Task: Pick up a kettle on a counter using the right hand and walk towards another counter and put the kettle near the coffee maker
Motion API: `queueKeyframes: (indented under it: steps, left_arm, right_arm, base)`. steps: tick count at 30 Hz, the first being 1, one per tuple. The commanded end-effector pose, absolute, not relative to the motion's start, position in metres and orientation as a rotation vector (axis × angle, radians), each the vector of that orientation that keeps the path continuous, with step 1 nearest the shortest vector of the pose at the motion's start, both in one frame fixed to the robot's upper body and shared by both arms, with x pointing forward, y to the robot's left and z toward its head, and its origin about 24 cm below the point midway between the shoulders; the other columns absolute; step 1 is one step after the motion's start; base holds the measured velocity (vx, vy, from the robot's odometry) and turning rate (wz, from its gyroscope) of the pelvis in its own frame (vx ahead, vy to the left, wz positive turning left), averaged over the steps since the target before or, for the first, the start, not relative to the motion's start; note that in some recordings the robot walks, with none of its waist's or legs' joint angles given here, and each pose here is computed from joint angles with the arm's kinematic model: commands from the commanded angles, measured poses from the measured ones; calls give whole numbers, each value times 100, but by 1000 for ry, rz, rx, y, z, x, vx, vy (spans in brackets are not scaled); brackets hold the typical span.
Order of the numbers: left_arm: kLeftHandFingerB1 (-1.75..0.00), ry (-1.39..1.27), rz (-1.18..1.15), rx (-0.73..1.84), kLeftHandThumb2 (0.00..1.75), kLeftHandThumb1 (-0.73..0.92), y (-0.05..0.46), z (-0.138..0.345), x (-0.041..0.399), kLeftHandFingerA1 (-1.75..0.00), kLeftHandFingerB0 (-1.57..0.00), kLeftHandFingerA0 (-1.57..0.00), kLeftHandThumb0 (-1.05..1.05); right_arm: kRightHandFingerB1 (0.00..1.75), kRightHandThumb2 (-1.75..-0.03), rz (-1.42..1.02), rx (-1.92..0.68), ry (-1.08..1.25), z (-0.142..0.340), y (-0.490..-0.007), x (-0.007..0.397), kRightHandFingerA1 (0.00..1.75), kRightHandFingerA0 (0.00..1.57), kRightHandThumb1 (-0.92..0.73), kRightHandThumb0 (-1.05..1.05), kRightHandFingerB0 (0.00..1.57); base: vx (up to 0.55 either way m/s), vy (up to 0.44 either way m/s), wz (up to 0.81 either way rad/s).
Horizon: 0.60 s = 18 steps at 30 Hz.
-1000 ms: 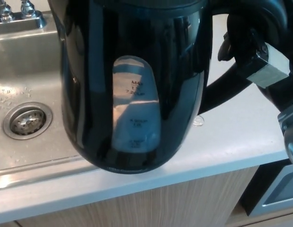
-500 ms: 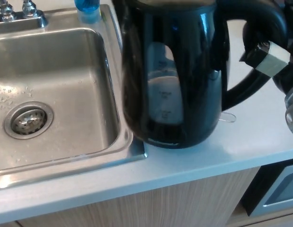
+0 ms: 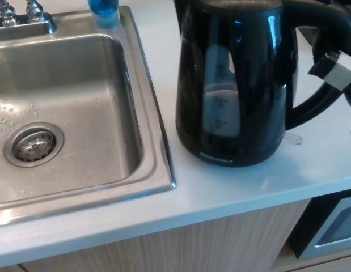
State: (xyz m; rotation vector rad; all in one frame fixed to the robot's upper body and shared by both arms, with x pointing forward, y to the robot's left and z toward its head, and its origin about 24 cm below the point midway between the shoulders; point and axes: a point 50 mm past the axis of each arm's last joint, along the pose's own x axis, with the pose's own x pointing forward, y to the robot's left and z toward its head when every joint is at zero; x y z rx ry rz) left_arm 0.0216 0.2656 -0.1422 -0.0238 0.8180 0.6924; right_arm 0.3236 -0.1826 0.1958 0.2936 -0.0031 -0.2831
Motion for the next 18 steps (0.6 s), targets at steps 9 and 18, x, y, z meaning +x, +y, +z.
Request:
queueKeyframes:
  steps: [9, 18]
  left_arm:
    - [-134, 805, 727, 6, 114, 46, 273, -139, 13, -145, -137, -157, -7]
    - [-136, 797, 735, -8, 116, 47, 273, -138, 12, -146, -136, -157, -7]
  right_arm:
    - [154, -142, -392, 284, -432, 268, -215, 328, 175, 106, -46, -12, 84]
    - [154, -151, -448, 199, -524, 285, -229, 328, 175, 113, -40, -16, 97]
  base:
    - [0, 0, 0]
    - [0, 0, 0]
